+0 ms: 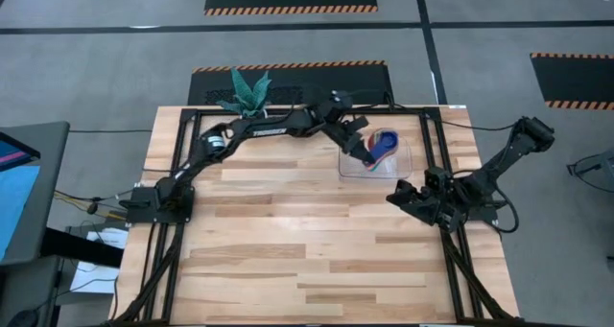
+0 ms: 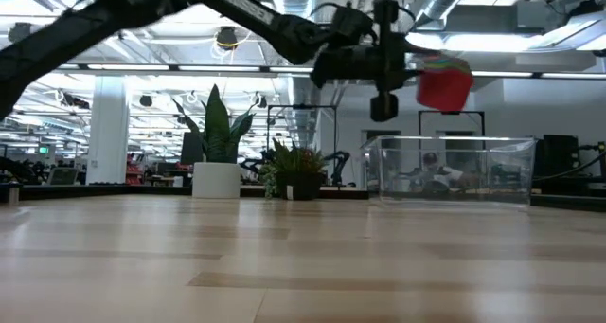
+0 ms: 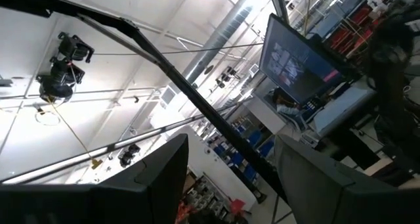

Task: Nest measuring cups in basket
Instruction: Put the nested measuring cups into the transparent bin

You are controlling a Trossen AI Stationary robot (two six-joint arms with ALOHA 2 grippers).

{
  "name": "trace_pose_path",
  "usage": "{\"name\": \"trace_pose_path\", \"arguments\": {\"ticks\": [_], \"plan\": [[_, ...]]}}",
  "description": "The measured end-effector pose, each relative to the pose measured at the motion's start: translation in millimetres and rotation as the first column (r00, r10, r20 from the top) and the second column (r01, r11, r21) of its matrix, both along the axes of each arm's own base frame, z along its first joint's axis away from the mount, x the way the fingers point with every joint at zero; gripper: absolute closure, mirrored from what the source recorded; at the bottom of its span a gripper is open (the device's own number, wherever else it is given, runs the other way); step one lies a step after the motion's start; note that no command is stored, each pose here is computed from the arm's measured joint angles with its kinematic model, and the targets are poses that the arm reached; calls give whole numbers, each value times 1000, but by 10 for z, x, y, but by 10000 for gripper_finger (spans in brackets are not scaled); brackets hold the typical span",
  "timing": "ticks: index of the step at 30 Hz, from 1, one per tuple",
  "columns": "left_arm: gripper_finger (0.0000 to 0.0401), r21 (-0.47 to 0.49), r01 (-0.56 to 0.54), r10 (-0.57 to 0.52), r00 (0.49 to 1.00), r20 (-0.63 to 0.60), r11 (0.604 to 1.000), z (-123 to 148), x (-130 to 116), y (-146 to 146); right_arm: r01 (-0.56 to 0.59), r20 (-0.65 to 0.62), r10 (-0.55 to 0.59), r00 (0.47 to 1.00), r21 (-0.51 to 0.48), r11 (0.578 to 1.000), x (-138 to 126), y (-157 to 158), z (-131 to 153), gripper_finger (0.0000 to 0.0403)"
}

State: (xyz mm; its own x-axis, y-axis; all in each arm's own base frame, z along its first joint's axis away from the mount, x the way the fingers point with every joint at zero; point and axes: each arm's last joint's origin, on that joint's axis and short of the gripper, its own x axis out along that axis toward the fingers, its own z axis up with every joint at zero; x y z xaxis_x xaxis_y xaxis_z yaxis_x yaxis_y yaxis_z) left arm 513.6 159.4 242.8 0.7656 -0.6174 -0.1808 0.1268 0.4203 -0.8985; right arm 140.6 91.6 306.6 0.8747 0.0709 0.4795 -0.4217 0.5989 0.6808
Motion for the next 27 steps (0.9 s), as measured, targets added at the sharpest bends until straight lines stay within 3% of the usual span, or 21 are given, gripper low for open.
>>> {"name": "trace_pose_path", "arguments": {"ticks": [9,13,15,27], "plan": [[332,-20,12,-13,1000,-12,1000,-108,306,66,-3,-2,3,1000,0,1000,0,2,-2,153],[333,-26,3,-5,996,-84,1000,-247,312,44,-3,-4,3,1000,-3,1000,1,3,-4,153],[333,16,-25,26,994,-107,1000,-293,303,39,-3,-4,3,1000,-3,1000,1,4,-4,153],[333,58,-60,68,985,-161,997,-412,279,41,-14,-3,14,1000,-6,1000,-6,16,-5,153]]}}
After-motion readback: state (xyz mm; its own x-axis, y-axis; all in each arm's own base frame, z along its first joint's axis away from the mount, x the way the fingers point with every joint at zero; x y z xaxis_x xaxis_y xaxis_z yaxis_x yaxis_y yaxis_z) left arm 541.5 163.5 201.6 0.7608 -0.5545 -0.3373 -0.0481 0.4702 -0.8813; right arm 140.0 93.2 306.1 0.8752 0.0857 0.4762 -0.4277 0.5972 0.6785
